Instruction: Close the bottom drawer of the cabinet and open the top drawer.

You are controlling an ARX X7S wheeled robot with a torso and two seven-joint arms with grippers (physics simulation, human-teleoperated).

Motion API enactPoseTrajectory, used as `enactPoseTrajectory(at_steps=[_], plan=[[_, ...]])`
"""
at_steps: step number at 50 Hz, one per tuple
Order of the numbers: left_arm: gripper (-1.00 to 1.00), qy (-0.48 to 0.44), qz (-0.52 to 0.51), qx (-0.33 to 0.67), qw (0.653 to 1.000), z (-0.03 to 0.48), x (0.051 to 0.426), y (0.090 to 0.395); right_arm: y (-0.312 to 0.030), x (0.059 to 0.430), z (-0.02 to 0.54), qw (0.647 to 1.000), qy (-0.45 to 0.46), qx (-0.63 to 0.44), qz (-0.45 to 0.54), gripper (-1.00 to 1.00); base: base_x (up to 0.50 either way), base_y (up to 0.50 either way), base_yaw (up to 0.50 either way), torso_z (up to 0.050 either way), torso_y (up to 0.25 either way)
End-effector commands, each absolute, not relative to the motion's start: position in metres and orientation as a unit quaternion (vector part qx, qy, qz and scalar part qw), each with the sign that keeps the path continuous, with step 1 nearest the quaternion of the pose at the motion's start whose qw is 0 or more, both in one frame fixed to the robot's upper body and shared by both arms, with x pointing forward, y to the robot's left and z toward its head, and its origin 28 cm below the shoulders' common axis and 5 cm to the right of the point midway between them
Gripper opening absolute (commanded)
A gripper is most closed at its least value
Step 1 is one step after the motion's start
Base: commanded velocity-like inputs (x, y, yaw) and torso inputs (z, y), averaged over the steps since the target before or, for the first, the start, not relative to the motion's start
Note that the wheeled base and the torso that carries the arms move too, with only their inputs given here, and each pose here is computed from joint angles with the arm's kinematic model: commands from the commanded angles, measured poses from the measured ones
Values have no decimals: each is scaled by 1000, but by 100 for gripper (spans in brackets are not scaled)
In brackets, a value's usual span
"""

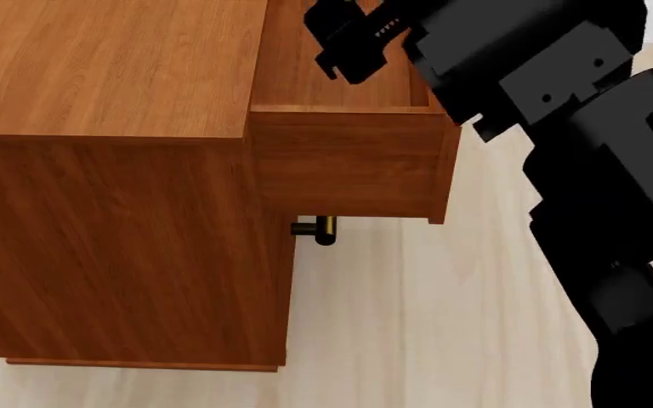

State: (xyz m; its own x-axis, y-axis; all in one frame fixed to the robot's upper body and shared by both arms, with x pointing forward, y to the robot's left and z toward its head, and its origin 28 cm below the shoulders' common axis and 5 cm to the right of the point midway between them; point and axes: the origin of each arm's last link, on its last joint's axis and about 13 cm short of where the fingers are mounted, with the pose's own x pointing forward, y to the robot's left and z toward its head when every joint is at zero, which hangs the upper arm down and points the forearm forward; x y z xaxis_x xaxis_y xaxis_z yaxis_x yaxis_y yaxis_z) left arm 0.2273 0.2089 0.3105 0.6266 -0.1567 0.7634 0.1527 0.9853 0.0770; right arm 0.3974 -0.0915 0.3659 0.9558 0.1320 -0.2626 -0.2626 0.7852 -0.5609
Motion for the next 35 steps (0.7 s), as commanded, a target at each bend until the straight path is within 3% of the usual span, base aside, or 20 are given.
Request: enactPoseTrajectory(at_steps=[1, 35], plan=[[100, -423, -86, 2, 902, 310, 227, 209, -94, 401, 357, 933, 128, -320, 102, 100, 0, 0, 0, 0, 0], [100, -424, -85, 0, 902, 311, 228, 209, -115, 404, 342, 920, 191, -335, 63, 100, 2, 0, 0, 0, -3]])
